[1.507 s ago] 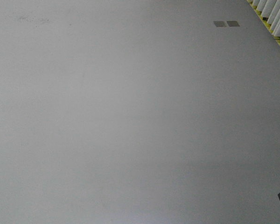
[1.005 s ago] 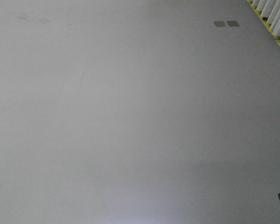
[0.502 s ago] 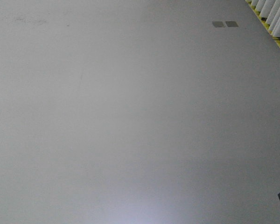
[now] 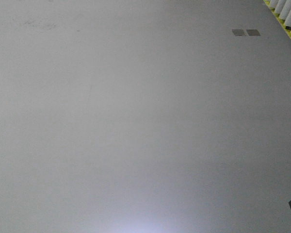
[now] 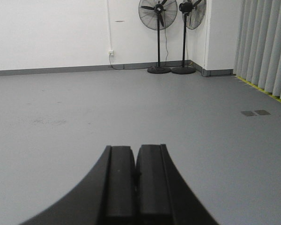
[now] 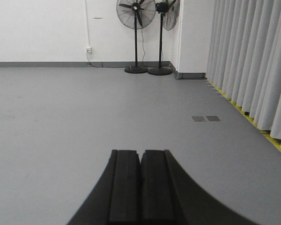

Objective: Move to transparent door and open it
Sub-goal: 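Drive the base forward across the grey floor, arms held still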

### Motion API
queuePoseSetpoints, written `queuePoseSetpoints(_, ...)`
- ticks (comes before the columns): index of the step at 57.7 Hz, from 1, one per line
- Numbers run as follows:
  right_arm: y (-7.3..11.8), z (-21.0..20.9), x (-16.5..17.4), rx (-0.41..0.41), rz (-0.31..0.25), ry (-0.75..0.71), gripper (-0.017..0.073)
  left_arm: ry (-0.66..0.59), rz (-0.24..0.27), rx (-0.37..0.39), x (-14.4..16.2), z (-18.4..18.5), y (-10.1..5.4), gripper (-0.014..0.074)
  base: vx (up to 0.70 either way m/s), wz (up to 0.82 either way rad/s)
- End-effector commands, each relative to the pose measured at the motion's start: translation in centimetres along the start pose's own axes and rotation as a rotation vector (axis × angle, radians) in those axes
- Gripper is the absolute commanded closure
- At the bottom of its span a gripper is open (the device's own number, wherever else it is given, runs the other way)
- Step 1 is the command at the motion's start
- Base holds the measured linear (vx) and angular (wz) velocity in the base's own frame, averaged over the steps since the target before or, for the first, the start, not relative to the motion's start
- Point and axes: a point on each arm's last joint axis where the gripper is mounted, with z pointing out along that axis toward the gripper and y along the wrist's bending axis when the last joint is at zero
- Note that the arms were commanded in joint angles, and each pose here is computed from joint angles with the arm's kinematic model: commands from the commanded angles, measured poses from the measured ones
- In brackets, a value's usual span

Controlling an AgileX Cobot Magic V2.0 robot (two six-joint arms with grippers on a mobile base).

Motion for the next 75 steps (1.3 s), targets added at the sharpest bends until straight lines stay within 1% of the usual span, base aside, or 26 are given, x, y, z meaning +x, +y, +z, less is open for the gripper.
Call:
queuePoseSetpoints(1,0.01,-0.13,-0.70,0.000,-0.012,-0.096,0.0565,-0.083,-0.009,0.008,-0.32,-0.06,-0.07,0.0600,0.21,0.11)
queuePoseSetpoints(45,0.01,-0.13,-0.70,0.000,-0.012,-0.096,0.0565,-0.083,-0.009,0.008,-0.32,-0.06,-0.07,0.0600,0.13,-0.03)
queuePoseSetpoints(75,0.01,-0.13,-0.70,0.000,-0.012,-0.096,0.0565,-0.083,-0.009,0.008,-0.32,-0.06,-0.07,0.0600,0.25,-0.02)
